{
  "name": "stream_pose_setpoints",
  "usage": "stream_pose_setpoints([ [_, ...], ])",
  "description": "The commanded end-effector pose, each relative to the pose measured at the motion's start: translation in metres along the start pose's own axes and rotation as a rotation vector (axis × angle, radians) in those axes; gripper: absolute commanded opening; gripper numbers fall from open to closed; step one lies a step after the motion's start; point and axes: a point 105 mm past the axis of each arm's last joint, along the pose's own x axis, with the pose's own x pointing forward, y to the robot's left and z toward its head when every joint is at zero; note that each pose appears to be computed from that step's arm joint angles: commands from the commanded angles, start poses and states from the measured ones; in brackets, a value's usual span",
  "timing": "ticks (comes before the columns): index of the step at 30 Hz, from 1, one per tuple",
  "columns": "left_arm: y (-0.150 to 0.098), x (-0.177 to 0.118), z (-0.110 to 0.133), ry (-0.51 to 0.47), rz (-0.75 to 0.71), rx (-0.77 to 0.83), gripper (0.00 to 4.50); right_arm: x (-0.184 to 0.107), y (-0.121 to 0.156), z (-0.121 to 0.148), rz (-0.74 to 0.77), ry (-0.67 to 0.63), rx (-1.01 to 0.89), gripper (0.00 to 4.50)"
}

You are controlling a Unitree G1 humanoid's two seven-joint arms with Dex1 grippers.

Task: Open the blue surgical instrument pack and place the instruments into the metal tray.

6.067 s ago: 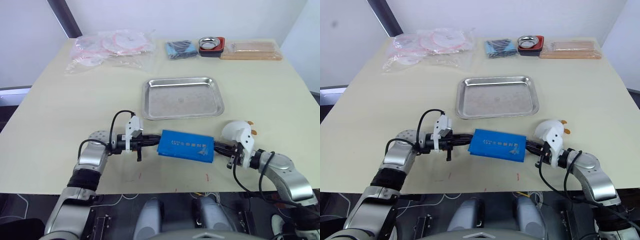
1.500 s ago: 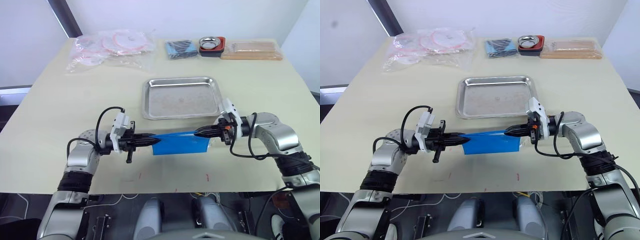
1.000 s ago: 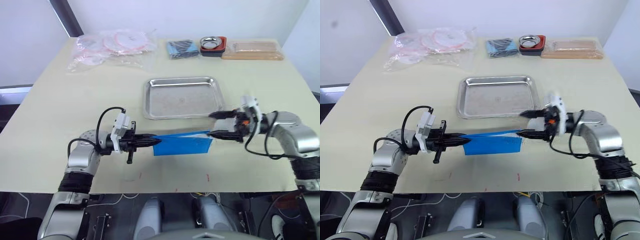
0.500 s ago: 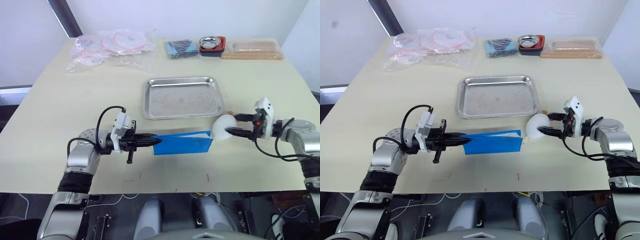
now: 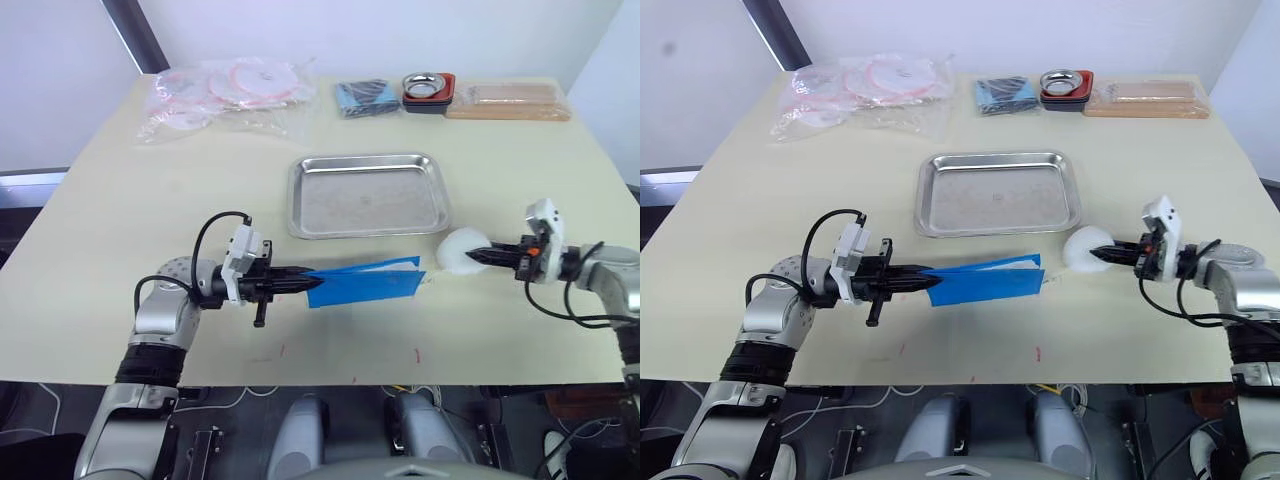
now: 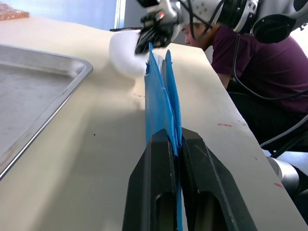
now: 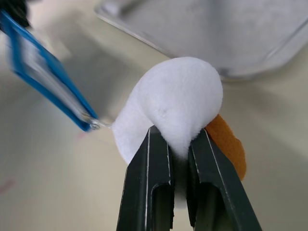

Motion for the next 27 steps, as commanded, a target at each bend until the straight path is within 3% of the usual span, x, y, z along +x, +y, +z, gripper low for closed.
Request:
stream_pose_setpoints([
  [1, -0.003, -0.004, 0.003, 0.014, -0.007, 0.035, 0.00, -0.028, 0.005, 0.027, 0.001, -0.112, 0.007, 0.07],
  [8, -0.002, -0.002, 0.001, 0.020, -0.012, 0.034, 0.00, -0.033, 0.019, 0.046, 0.043, -0.199, 0.059, 0.07],
  [15, -0.001, 0.002, 0.006, 0.002, -0.020, 0.047, 0.00, -0.013, 0.028, 0.020, 0.046, -0.090, 0.015, 0.07],
  [21, -0.002, 0.011, 0.017, -0.022, -0.043, 0.083, 0.00, 0.008, 0.041, 0.033, 0.093, -0.116, -0.086, 0.07],
  [27, -0.002, 0.018, 0.021, -0.033, -0.051, 0.098, 0.00, 0.023, 0.057, 0.029, 0.151, -0.061, -0.157, 0.07],
])
